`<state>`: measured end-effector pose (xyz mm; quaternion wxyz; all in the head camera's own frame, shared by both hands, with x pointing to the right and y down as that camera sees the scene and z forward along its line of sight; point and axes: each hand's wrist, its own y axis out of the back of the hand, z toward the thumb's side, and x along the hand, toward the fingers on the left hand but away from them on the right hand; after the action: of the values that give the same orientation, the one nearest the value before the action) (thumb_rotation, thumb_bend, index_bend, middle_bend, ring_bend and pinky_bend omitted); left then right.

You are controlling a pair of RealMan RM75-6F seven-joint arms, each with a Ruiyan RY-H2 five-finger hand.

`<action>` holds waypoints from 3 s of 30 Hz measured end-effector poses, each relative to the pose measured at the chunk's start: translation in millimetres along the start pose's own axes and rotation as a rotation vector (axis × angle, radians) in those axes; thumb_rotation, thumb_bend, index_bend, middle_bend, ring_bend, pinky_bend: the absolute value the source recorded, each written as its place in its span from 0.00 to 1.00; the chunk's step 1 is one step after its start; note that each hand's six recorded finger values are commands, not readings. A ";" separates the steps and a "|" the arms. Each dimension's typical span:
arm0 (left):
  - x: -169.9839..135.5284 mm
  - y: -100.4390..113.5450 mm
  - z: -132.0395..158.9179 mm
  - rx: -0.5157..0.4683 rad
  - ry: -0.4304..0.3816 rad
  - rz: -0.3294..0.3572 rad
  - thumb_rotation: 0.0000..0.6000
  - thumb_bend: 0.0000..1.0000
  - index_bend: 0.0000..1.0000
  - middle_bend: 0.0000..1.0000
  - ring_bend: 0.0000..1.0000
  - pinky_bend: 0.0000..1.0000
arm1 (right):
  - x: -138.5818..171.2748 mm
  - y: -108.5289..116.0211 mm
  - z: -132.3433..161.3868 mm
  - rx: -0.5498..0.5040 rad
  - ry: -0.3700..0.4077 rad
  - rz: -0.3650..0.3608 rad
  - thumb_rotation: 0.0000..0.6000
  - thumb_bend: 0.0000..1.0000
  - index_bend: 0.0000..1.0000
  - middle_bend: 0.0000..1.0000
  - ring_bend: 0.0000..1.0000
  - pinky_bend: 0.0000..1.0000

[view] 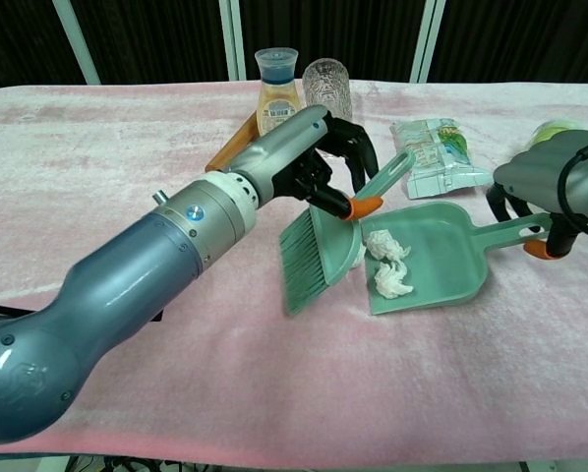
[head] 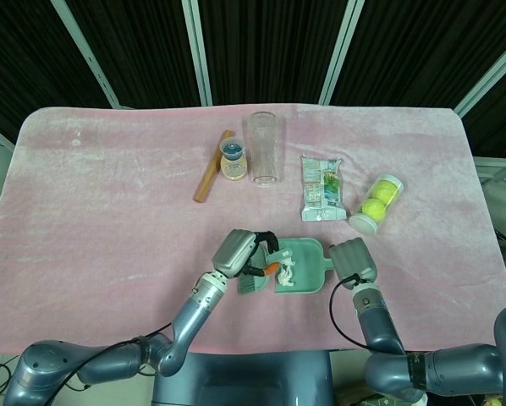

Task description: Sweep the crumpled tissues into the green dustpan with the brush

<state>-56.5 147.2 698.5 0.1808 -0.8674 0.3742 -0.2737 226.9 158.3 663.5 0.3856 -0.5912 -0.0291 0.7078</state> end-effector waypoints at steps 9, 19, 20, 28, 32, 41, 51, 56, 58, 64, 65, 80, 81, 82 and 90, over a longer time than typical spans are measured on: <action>12.3 -26.3 14.7 -0.025 -0.017 -0.008 1.00 0.36 0.62 0.67 0.89 1.00 | -1.0 0.3 4.4 -0.013 0.007 0.001 1.00 0.45 0.61 0.57 0.65 0.79; 35.2 -41.8 49.3 -0.036 -0.087 0.000 1.00 0.36 0.62 0.67 0.89 1.00 | -4.4 -2.0 3.7 -0.025 0.001 0.005 1.00 0.45 0.61 0.57 0.65 0.79; 37.3 -41.7 52.7 -0.038 -0.094 0.000 1.00 0.36 0.62 0.67 0.89 1.00 | -4.5 -2.0 3.7 -0.027 0.001 0.004 1.00 0.45 0.61 0.57 0.65 0.79; 47.8 -35.0 70.6 -0.076 -0.116 0.033 1.00 0.36 0.62 0.67 0.89 1.00 | -5.5 -0.8 -1.4 -0.037 -0.011 0.000 1.00 0.45 0.61 0.57 0.65 0.79; 47.0 -27.7 63.2 -0.067 -0.109 0.059 1.00 0.36 0.62 0.67 0.89 1.00 | -6.0 -1.8 -2.4 -0.046 -0.014 0.001 1.00 0.45 0.61 0.57 0.65 0.79; 41.6 0.5 44.5 -0.042 -0.111 0.080 1.00 0.36 0.62 0.67 0.89 1.00 | -6.0 -4.3 3.6 -0.054 -0.009 0.011 1.00 0.45 0.61 0.57 0.65 0.79; 31.3 49.0 21.5 0.065 -0.123 0.108 1.00 0.36 0.62 0.67 0.89 1.00 | -3.0 -4.3 10.0 -0.109 -0.011 0.035 1.00 0.45 0.61 0.56 0.65 0.79; 27.2 70.6 10.2 0.134 -0.115 0.104 1.00 0.36 0.62 0.67 0.89 1.00 | -0.2 -4.9 11.7 -0.124 -0.014 0.051 1.00 0.45 0.61 0.56 0.65 0.79; 24.7 79.5 3.4 0.176 -0.107 0.095 1.00 0.36 0.62 0.67 0.89 1.00 | 0.8 -5.3 12.5 -0.123 -0.013 0.052 1.00 0.45 0.61 0.56 0.65 0.79; 12.2 99.1 -19.1 0.252 -0.065 0.078 1.00 0.36 0.62 0.67 0.89 1.00 | 3.8 -6.6 19.4 -0.123 0.001 0.055 1.00 0.45 0.61 0.55 0.65 0.79; 10.1 100.7 -22.0 0.258 -0.061 0.076 1.00 0.36 0.62 0.67 0.89 1.00 | 4.2 -6.3 21.0 -0.122 0.004 0.053 1.00 0.45 0.61 0.54 0.65 0.79; -1.6 132.2 -39.1 0.292 -0.031 0.102 1.00 0.36 0.62 0.67 0.89 1.00 | 5.2 -11.0 26.0 -0.099 -0.008 0.035 1.00 0.27 0.36 0.27 0.64 0.79; -2.2 133.6 -39.9 0.295 -0.029 0.102 1.00 0.36 0.62 0.67 0.89 1.00 | 5.5 -11.1 25.9 -0.096 -0.009 0.034 1.00 0.26 0.33 0.25 0.64 0.79; -2.7 134.5 -40.4 0.297 -0.029 0.102 1.00 0.36 0.62 0.67 0.89 1.00 | 5.7 -11.1 25.9 -0.095 -0.010 0.032 1.00 0.25 0.31 0.23 0.64 0.79; -9.2 141.3 -48.5 0.352 -0.019 0.085 1.00 0.36 0.62 0.66 0.89 1.00 | 8.3 -13.6 23.4 -0.094 -0.021 0.033 1.00 0.23 0.16 0.13 0.63 0.79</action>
<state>-169.1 56.3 660.2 0.3449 -0.8082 0.3552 -0.3189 213.7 182.4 670.5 0.3455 -0.6015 -0.0567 0.7181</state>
